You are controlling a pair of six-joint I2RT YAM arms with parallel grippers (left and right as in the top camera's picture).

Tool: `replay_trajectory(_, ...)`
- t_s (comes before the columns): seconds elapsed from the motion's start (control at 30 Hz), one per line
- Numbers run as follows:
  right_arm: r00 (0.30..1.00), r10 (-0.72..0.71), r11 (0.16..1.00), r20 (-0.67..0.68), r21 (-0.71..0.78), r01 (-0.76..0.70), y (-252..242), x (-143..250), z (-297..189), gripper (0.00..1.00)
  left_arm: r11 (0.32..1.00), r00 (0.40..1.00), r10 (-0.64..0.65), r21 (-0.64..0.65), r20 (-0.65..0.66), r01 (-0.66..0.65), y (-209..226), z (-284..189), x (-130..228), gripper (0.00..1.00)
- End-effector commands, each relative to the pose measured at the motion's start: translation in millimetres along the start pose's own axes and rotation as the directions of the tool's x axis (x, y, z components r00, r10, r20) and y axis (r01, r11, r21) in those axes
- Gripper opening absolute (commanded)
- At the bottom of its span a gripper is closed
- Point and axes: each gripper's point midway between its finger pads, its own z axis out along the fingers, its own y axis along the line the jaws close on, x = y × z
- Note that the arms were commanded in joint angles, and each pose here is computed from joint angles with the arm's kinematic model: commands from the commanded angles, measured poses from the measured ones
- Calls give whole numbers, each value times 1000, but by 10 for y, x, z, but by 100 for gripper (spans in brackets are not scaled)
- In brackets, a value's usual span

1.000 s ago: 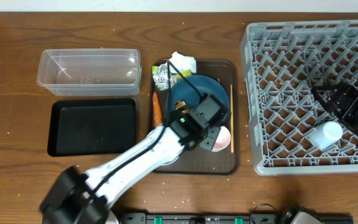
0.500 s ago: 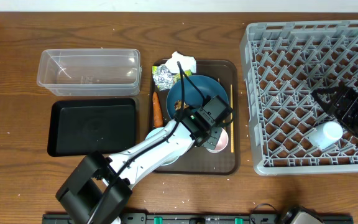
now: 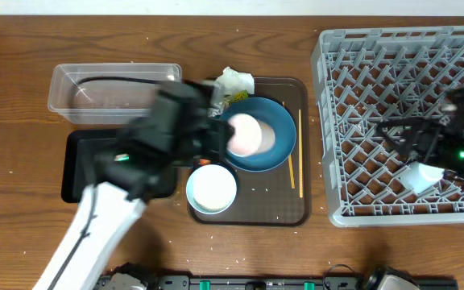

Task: Sort waste into correct bins and load items into the dishwasher rack
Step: 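Grasp the pink cup with the left gripper and lift it, then hand the pink cup to the right gripper and place it in the rack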

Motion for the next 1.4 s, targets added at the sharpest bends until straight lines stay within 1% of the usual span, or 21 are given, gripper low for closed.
replay_trajectory(0.0, 974, -227, 932, 16, -286, 222, 664, 82, 55, 81, 949, 997, -1, 314, -76, 25, -345, -221, 37, 6)
replay_trajectory(0.17, 900, -433, 761, 38, -520, 388, 1265, 355, 148, 81, 829, 993, 57, 559, -100, 9, -628, -470, 55, 6)
replay_trajectory(0.27, 840, -538, 646, 67, -608, 462, 1528, 540, 187, 81, 755, 991, 105, 656, -83, -25, -797, -594, 46, 6)
replay_trajectory(0.33, 810, -581, 594, 75, -641, 486, 1648, 635, 218, 81, 700, 988, 144, 712, -55, -62, -898, -686, 27, 6)
replay_trajectory(0.37, 796, -600, 569, 82, -655, 497, 1702, 672, 231, 81, 689, 987, 152, 722, -47, -71, -917, -704, 22, 7)
replay_trajectory(0.5, 749, -652, 489, 117, -690, 534, 1859, 769, 262, 79, 687, 987, 154, 723, -45, -74, -922, -707, 16, 6)
replay_trajectory(0.53, 736, -664, 468, 132, -693, 548, 1892, 777, 269, 75, 679, 986, 157, 731, -46, -74, -936, -720, 24, 6)
replay_trajectory(0.6, 718, -678, 440, 156, -697, 567, 1942, 775, 282, 74, 653, 984, 170, 754, -46, -78, -978, -763, 38, 6)
replay_trajectory(0.73, 710, -683, 419, 172, -704, 573, 2015, 764, 296, 73, 648, 984, 170, 758, -48, -75, -985, -771, 41, 6)
replay_trajectory(0.87, 704, -690, 402, 168, -720, 566, 2065, 823, 295, 67, 648, 984, 176, 756, -36, -88, -986, -769, 26, 6)
replay_trajectory(0.97, 695, -700, 389, 164, -728, 564, 2098, 876, 305, 59, 648, 982, 189, 753, -7, -120, -990, -765, -12, 6)
replay_trajectory(1.03, 688, -710, 412, 150, -705, 578, 2056, 869, 356, 48, 666, 983, 183, 736, -3, -121, -965, -733, -30, 8)
replay_trajectory(1.07, 689, -712, 435, 133, -687, 582, 2019, 858, 390, 45, 666, 983, 183, 736, -2, -122, -965, -733, -30, 17)
replay_trajectory(1.1, 691, -714, 465, 113, -661, 588, 1973, 840, 432, 44, 666, 983, 183, 735, -1, -123, -963, -732, -31, 32)
replay_trajectory(1.13, 697, -713, 522, 74, -607, 599, 1882, 800, 504, 43, 674, 984, 180, 728, 0, -124, -951, -718, -39, 43)
replay_trajectory(1.17, 704, -708, 557, 52, -571, 603, 1822, 768, 540, 42, 681, 984, 178, 721, 3, -125, -940, -707, -47, 49)
replay_trajectory(1.2, 721, -693, 613, 21, -510, 604, 1727, 707, 577, 41, 697, 985, 172, 705, 8, -128, -912, -681, -67, 57)
replay_trajectory(1.23, 737, -676, 650, 4, -467, 600, 1660, 658, 586, 40, 721, 986, 164, 681, 16, -131, -872, -642, -93, 78)
replay_trajectory(1.27, 755, -656, 687, -8, -421, 592, 1591, 600, 584, 39, 741, 987, 158, 658, 22, -133, -837, -607, -115, 84)
replay_trajectory(1.3, 781, -624, 733, -20, -362, 576, 1497, 524, 577, 39, 763, 988, 151, 632, 31, -136, -795, -568, -142, 87)
replay_trajectory(1.37, 845, -534, 832, -37, -200, 517, 1227, 331, 538, 40, 797, 989, 140, 588, 44, -139, -724, -511, -184, 91)
